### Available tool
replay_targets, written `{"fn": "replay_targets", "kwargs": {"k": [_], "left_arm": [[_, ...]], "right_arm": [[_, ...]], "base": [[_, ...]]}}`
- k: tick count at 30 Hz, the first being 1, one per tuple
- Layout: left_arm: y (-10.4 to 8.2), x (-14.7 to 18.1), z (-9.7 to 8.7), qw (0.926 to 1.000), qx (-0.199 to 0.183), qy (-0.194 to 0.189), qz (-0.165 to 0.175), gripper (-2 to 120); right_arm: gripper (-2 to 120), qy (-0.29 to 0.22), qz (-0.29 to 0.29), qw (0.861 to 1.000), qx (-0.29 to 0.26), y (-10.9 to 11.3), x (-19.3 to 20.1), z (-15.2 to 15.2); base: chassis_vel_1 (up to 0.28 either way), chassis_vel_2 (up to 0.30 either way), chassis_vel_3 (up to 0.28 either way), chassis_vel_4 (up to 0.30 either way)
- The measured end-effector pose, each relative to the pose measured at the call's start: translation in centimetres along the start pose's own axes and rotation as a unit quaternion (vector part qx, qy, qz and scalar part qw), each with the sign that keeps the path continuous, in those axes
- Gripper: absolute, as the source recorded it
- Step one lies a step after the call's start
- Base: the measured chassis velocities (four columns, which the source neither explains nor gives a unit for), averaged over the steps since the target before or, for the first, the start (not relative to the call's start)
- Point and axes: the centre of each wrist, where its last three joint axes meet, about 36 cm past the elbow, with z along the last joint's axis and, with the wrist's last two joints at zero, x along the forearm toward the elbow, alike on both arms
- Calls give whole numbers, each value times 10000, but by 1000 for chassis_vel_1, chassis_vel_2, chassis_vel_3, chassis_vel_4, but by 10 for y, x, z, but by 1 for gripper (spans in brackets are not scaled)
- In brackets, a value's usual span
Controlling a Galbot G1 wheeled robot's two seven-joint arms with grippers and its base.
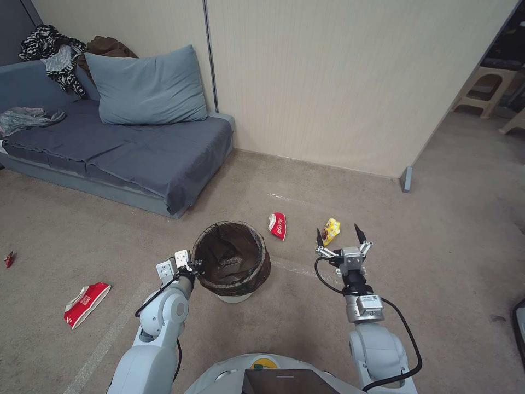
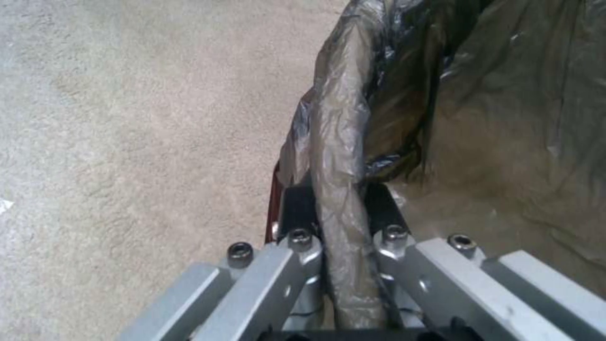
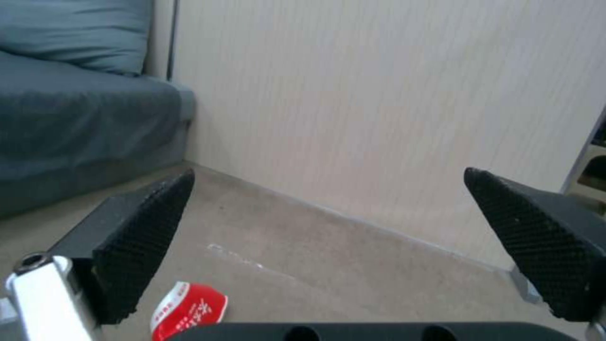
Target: Pick up the trash bin, then pick up the garbage from the floor and place it into the trash bin.
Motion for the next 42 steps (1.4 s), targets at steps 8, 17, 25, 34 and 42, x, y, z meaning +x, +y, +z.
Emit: {"fn": "replay_targets", "kwargs": {"k": [8,17,25,34,42], "left_arm": [[-2,3,-1,10000,-58,-39,-55,3],[-10,46,-11,9982,-285,-515,-119,0],[-27,109,-23,9899,-447,-1344,66,0],[-33,128,-24,9854,-596,-1597,44,0],[-34,130,-23,9842,-633,-1652,18,0]], "right_arm": [[100,-115,88,9995,-281,2,-2,0],[100,-163,88,9992,-342,3,-2,6],[100,-214,76,9993,-303,4,-1,10],[100,-214,41,9992,-348,3,1,11],[100,-261,38,9988,-413,1,3,11]], "base": [[0,0,0,0],[0,0,0,0],[0,0,0,0],[0,0,0,0],[0,0,0,0]]}}
